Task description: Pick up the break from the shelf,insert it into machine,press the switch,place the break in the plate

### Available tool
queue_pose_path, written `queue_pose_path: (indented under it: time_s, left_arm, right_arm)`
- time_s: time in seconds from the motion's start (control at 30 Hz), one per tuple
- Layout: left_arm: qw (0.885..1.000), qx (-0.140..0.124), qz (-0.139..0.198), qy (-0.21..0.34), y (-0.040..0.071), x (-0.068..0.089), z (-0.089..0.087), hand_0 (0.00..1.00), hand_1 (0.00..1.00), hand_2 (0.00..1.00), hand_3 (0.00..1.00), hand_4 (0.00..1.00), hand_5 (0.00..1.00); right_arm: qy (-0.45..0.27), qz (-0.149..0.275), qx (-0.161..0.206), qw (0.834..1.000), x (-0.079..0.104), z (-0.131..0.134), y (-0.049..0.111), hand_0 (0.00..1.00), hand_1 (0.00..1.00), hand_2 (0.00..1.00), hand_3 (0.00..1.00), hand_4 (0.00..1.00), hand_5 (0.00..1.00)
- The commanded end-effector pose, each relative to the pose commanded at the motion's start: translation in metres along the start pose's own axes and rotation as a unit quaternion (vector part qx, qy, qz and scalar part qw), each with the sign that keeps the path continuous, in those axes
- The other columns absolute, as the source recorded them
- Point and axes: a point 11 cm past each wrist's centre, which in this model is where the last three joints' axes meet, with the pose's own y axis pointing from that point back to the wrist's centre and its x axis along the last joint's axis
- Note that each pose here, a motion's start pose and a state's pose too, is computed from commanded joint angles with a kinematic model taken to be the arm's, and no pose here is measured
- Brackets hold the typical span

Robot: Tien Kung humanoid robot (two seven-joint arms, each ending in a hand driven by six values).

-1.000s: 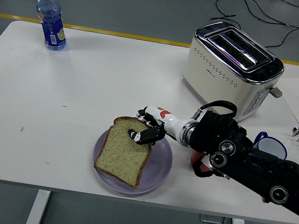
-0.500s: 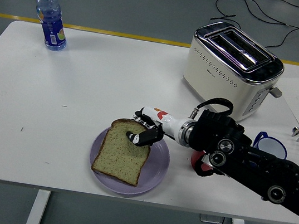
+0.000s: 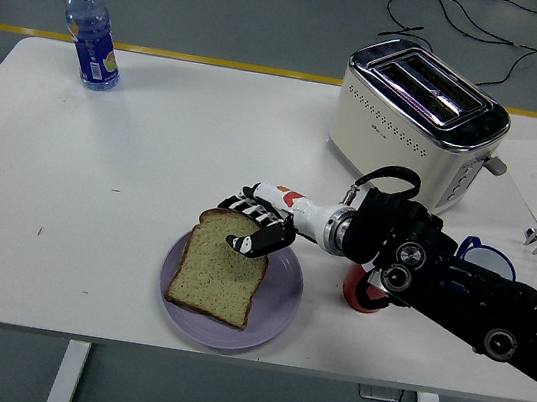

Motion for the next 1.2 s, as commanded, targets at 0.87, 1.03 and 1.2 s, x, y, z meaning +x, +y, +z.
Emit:
queue_pose_path:
  time_s: [0.87, 1.03, 1.2]
  left_arm:
    - [1.0, 0.001, -0.001, 0.001, 0.0, 0.001, -0.002, 0.653, 0.601, 0.598, 0.598, 0.329, 0.94]
    - [1.0, 0.003, -0.002, -0.002, -0.001, 0.0, -0.003, 0.652, 0.601, 0.597, 0.597, 0.33, 0.94]
    - [1.0, 0.007, -0.003, -0.004, -0.001, -0.002, -0.007, 0.651, 0.601, 0.597, 0.597, 0.33, 0.939]
  right_arm:
    - [-0.181, 0.078, 0.363, 0.911, 0.083, -0.108, 0.125, 0.83, 0.786, 0.836, 0.81, 0.609, 0.212]
    - [-0.279, 0.126, 0.465, 0.831, 0.13, -0.104, 0.168, 0.813, 0.766, 0.802, 0.771, 0.586, 0.284]
    - [-0.386, 0.207, 0.506, 0.743, 0.185, -0.058, 0.199, 0.817, 0.765, 0.798, 0.765, 0.589, 0.302]
